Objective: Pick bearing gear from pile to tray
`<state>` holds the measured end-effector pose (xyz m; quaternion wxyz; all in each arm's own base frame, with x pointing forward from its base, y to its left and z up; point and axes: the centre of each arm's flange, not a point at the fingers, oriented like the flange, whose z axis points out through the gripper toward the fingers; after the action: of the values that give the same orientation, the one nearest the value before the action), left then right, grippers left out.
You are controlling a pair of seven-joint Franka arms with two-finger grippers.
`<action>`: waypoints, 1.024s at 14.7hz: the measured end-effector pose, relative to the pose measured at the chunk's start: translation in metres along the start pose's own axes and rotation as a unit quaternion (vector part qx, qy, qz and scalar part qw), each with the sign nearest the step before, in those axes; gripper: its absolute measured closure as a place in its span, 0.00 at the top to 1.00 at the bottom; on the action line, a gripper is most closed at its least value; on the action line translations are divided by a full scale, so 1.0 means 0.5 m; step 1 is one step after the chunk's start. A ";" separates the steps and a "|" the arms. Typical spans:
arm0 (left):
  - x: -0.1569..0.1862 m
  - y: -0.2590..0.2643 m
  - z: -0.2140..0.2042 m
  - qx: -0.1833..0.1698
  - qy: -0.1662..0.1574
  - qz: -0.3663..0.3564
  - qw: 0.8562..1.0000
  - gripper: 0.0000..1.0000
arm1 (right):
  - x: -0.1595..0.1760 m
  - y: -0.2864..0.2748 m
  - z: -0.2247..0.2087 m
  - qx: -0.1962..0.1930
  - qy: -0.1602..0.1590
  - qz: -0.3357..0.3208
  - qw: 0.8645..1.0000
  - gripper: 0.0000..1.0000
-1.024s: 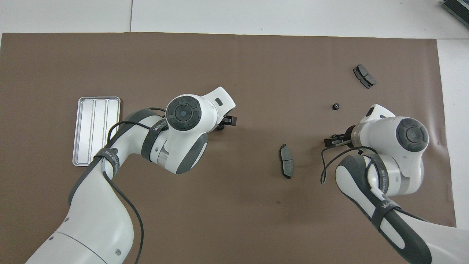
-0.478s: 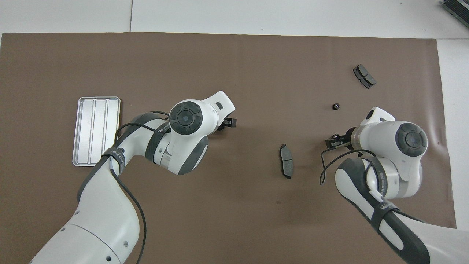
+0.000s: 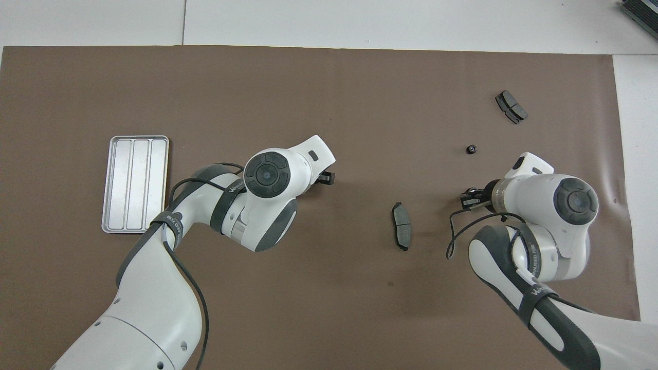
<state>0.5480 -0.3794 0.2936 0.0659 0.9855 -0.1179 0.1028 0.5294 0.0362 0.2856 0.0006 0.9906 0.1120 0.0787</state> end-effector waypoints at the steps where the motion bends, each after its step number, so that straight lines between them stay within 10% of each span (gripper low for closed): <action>1: 0.000 0.001 0.000 0.000 0.000 0.000 1.000 0.89 | 0.001 0.000 0.000 0.000 0.000 0.002 1.000 0.35; 6: -0.006 0.001 0.004 0.001 -0.002 0.003 1.000 0.75 | 0.042 -0.002 -0.035 0.002 -0.006 0.046 0.999 0.35; 10: -0.002 0.005 -0.010 0.002 0.004 0.006 1.000 0.36 | 0.126 -0.013 -0.145 0.006 -0.015 0.104 0.994 0.35; 15: 0.014 -0.017 -0.029 0.006 0.010 -0.003 1.000 0.36 | 0.193 -0.077 -0.240 0.011 -0.010 0.151 0.988 0.35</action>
<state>0.5543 -0.3704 0.3083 0.0616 0.9851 -0.1140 0.1131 0.5948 0.0932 0.4186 -0.0211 0.9968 -0.0381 0.0670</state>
